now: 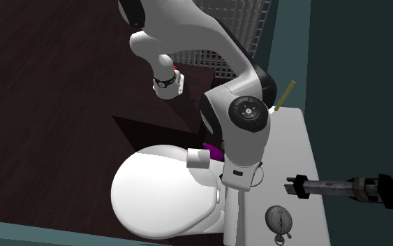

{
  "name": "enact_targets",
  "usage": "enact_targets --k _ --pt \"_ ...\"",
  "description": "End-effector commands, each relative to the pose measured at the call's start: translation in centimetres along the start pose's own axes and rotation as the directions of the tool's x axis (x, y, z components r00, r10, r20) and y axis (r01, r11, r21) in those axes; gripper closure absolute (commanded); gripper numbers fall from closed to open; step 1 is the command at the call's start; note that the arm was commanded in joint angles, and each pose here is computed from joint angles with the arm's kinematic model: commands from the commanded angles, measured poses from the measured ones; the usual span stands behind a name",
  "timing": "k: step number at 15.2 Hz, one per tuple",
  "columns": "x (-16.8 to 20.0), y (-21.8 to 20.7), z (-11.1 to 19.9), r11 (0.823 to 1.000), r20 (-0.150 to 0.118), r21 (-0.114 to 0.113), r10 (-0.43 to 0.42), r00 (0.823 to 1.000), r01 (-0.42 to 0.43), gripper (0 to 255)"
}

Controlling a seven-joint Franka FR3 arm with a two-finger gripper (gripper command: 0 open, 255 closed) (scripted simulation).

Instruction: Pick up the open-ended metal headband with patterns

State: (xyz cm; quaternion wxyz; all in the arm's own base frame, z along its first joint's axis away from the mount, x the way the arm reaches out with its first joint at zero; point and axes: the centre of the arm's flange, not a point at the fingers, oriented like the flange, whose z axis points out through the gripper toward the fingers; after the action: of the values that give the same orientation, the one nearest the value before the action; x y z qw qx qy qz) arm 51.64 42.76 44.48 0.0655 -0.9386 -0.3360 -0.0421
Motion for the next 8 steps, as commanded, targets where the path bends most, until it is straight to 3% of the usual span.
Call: enact_targets --k 1,4,8 --pt "0.0 0.1 0.1 1.000 0.002 -0.001 0.001 1.000 -0.001 255" --pt "0.1 0.1 0.2 1.000 0.002 -0.001 0.001 1.000 -0.001 255" --pt "0.4 -0.1 -1.9 1.000 0.002 -0.001 0.001 1.000 -0.001 255"
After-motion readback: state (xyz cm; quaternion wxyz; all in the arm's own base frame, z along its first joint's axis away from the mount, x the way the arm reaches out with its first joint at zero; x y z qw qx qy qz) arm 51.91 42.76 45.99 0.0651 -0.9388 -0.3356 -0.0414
